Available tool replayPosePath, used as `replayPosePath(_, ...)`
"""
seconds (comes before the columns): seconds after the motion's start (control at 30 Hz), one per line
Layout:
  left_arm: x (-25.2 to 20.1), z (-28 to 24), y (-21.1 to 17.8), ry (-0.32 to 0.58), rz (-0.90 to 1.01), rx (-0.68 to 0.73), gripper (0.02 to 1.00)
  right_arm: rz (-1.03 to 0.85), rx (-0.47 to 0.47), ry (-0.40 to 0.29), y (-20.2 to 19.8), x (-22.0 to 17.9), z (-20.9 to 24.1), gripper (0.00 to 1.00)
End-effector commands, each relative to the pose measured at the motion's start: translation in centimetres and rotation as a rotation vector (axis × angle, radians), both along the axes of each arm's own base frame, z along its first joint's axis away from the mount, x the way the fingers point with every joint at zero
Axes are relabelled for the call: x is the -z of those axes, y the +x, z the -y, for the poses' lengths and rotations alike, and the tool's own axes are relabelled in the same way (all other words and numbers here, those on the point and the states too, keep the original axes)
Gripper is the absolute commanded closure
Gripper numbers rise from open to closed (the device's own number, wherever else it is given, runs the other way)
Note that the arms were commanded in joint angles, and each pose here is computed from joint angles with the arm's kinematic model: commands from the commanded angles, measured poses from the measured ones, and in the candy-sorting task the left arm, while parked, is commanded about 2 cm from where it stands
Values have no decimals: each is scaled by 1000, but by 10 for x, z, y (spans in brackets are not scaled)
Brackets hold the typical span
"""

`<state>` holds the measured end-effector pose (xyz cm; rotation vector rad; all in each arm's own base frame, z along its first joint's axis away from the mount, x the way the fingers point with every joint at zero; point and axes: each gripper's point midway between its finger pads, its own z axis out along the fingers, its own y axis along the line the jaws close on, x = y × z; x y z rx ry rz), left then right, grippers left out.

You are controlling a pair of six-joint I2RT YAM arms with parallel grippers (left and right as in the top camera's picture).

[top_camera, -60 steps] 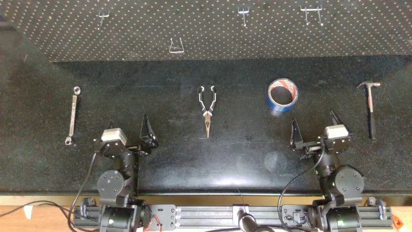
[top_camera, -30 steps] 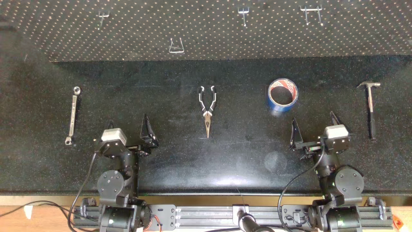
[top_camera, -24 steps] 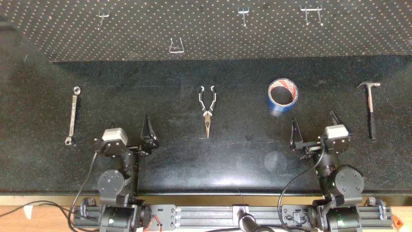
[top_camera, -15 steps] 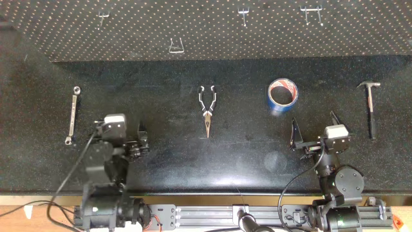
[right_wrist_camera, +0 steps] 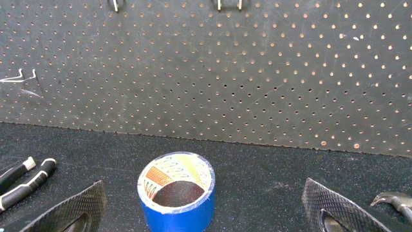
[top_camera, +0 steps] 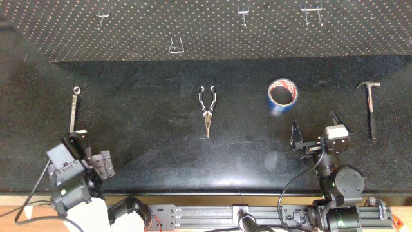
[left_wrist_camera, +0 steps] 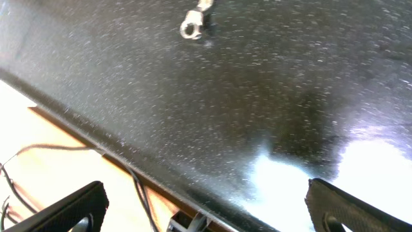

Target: Place Tools Onto Pegboard

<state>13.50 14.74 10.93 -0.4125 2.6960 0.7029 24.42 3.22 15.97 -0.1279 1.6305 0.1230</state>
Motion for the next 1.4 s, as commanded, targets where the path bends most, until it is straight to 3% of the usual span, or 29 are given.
replayPosePath(0.03, -18, 4, 16, -79, 93, 22, 25, 2, -3, -18, 0, 1, -1, 3)
replayPosePath(0.13, -30, -3, 37, -163, 142, 54, 25, 2, -3, -18, 0, 1, -1, 3)
replayPosePath(0.23, -27, -35, 57, -161, 144, 61, 25, 2, -3, -18, 0, 1, -1, 3)
replayPosePath(0.43, -14, -64, 112, -361, 239, 163, 25, 2, -3, -18, 0, 1, -1, 3)
replayPosePath(0.63, 11, -90, 148, -451, 116, 281, 25, 2, -3, -18, 0, 1, -1, 3)
replayPosePath(0.9, 62, -91, 168, -478, -102, 383, 25, 2, -3, -18, 0, 1, -1, 3)
replayPosePath(1.4, 82, -103, 188, -462, -58, 342, 25, 3, -3, -18, 0, 1, -1, 1)
